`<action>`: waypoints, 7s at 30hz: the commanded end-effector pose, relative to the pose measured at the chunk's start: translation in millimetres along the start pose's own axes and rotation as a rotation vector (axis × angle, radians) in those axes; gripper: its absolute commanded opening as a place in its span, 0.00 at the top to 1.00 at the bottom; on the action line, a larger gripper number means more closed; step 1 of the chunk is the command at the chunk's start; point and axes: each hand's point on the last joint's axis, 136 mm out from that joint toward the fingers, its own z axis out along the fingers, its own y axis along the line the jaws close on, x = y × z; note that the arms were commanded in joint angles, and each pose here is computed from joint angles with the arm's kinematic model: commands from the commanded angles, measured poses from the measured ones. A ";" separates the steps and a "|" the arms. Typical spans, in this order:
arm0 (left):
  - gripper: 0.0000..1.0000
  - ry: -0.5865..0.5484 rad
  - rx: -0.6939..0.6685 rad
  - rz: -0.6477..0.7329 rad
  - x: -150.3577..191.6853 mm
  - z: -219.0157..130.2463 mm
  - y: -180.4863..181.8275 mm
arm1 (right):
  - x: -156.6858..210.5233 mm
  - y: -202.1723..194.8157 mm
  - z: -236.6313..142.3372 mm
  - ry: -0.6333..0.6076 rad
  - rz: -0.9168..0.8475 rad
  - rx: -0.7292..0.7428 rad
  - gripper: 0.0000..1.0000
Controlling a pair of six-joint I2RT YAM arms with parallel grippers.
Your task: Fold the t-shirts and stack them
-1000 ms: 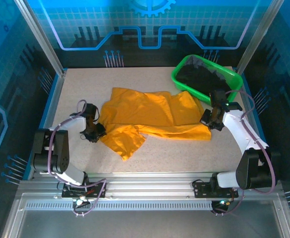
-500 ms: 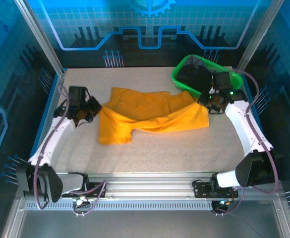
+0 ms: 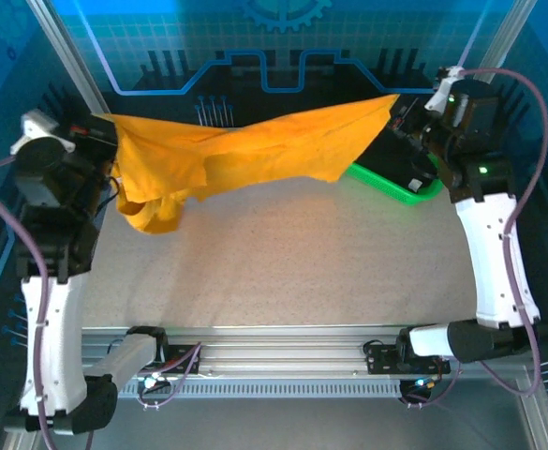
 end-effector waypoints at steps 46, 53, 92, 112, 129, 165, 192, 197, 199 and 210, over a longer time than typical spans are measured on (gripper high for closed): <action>0.96 0.332 -0.533 -0.242 73.9 27.4 182.7 | 154.0 -62.9 83.0 0.421 0.198 0.216 1.00; 0.36 0.647 -0.845 -0.211 193.8 -49.6 321.7 | 296.6 -185.4 45.5 0.760 0.180 0.560 0.50; 0.44 1.016 -0.958 -0.180 286.1 117.7 444.5 | 419.8 -179.9 181.3 1.161 -0.031 0.625 0.68; 0.37 0.745 -1.150 -0.139 228.3 -84.5 413.6 | 346.9 -167.3 118.1 0.938 0.086 0.398 0.55; 0.65 0.612 -1.127 -0.325 241.5 -46.9 452.4 | 363.2 -229.8 90.4 0.923 0.329 0.438 0.59; 1.00 0.599 -1.317 -0.541 252.7 -189.2 400.5 | 371.3 -227.5 16.6 1.003 0.180 0.743 1.00; 1.00 0.504 -1.115 -0.319 190.9 -74.7 367.0 | 326.8 -183.6 77.7 0.951 0.203 0.617 1.00; 1.00 0.513 -1.077 -0.291 185.0 -46.3 367.9 | 322.9 -184.0 97.9 0.939 0.202 0.626 1.00; 1.00 0.535 -1.063 -0.276 185.0 -34.4 368.5 | 321.2 -183.6 105.8 0.931 0.199 0.625 1.00; 1.00 0.559 -1.076 -0.178 167.3 -1.3 377.5 | 318.8 -172.7 145.7 0.936 0.140 0.584 1.00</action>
